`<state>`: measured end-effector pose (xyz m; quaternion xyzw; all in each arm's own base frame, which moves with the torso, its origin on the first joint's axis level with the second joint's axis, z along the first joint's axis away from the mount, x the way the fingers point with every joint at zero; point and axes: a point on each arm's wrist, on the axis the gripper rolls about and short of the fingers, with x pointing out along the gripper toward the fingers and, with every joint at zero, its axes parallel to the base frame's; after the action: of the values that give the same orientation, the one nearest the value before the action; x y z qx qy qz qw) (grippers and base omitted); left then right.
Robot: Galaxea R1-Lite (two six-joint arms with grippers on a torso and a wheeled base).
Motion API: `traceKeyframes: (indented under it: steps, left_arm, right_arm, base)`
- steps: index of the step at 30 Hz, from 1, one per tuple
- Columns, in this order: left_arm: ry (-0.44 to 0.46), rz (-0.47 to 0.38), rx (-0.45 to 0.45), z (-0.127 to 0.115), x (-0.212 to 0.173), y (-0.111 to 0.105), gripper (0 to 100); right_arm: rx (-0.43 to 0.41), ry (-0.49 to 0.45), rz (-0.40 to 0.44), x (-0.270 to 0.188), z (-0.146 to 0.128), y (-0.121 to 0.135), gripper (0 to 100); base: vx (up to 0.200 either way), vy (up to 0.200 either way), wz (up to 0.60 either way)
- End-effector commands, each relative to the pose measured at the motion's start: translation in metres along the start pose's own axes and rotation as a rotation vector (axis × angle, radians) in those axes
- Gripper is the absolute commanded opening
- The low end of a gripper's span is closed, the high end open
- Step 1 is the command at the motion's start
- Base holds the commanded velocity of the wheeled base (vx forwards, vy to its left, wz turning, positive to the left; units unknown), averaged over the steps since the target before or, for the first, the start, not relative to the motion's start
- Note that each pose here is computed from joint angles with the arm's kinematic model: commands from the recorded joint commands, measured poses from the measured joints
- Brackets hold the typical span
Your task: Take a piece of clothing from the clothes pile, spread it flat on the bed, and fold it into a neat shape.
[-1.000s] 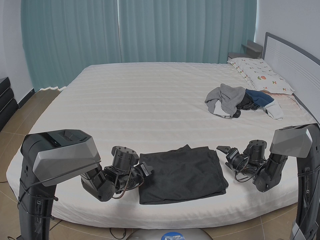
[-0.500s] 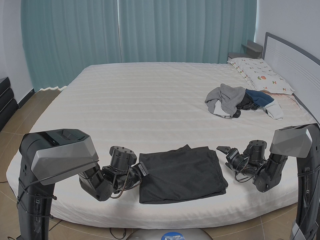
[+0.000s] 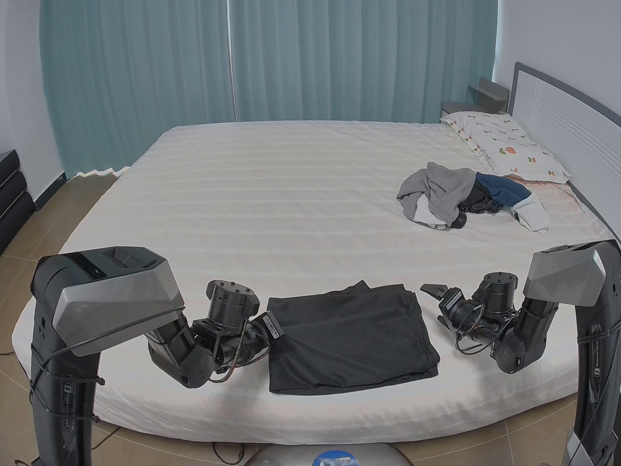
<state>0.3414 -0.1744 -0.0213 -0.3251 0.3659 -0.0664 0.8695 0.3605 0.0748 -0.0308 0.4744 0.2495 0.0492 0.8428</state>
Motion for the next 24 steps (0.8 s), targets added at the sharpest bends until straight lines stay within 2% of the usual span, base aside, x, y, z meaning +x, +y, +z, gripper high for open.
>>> traceKeyframes:
  steps: [1, 18, 24]
  left_arm:
    - [-0.005, 0.001, -0.004, 0.002, -0.001, 0.000, 0]
    - [-0.004, 0.004, -0.005, 0.002, -0.002, 0.001, 0]
    - [-0.003, 0.005, -0.005, 0.002, -0.002, 0.002, 0]
  right_arm:
    - [-0.002, -0.003, 0.008, 0.000, 0.000, 0.000, 100]
    - [-0.013, 0.008, 0.003, 0.000, -0.007, 0.000, 100]
    - [-0.031, 0.040, -0.002, 0.000, -0.025, 0.005, 100]
  base:
    - [0.000, 0.200, 0.00]
    - [0.000, 0.200, 0.00]
    - [0.000, 0.200, 0.00]
